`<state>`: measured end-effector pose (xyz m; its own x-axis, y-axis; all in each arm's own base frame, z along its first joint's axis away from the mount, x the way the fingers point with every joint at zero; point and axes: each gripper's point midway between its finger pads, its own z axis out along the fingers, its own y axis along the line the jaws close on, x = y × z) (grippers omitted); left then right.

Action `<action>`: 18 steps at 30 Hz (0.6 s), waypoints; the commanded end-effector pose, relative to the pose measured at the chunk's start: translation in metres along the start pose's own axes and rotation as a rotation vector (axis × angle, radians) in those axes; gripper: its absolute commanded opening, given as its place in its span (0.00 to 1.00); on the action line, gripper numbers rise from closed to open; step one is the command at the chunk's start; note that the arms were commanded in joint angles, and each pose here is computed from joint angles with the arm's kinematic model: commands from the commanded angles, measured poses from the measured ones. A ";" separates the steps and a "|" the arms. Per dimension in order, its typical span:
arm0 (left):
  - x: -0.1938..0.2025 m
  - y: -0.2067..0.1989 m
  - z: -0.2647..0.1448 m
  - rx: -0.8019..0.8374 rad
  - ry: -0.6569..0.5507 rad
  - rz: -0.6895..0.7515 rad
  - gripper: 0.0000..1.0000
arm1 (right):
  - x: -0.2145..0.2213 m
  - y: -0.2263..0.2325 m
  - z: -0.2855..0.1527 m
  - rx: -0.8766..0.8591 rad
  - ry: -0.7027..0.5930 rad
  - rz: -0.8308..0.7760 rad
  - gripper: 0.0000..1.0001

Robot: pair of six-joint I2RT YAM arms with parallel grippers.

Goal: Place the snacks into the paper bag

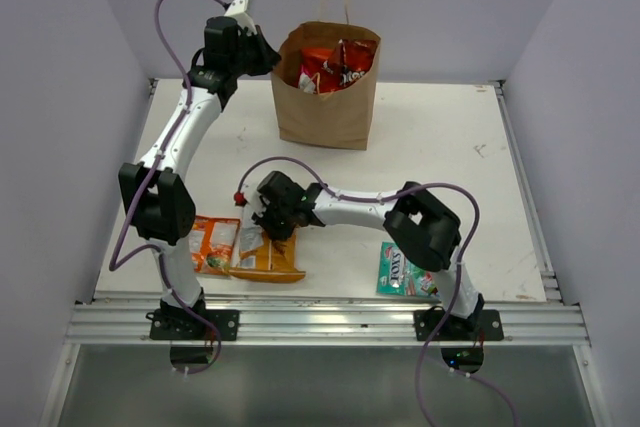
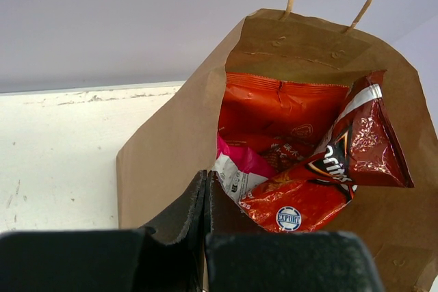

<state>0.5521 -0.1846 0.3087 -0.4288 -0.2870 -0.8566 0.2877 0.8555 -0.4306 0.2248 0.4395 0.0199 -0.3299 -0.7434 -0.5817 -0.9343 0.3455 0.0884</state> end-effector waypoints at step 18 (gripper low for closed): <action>-0.018 -0.002 -0.011 0.018 -0.033 0.019 0.00 | -0.152 -0.071 -0.380 0.726 -0.347 0.016 0.00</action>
<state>0.5525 -0.1830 0.3088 -0.4295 -0.2883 -0.8558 0.2891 0.8539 -0.4328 0.2803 0.3762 0.3067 -0.2720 -0.5926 -0.7582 -0.7392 0.6332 -0.2297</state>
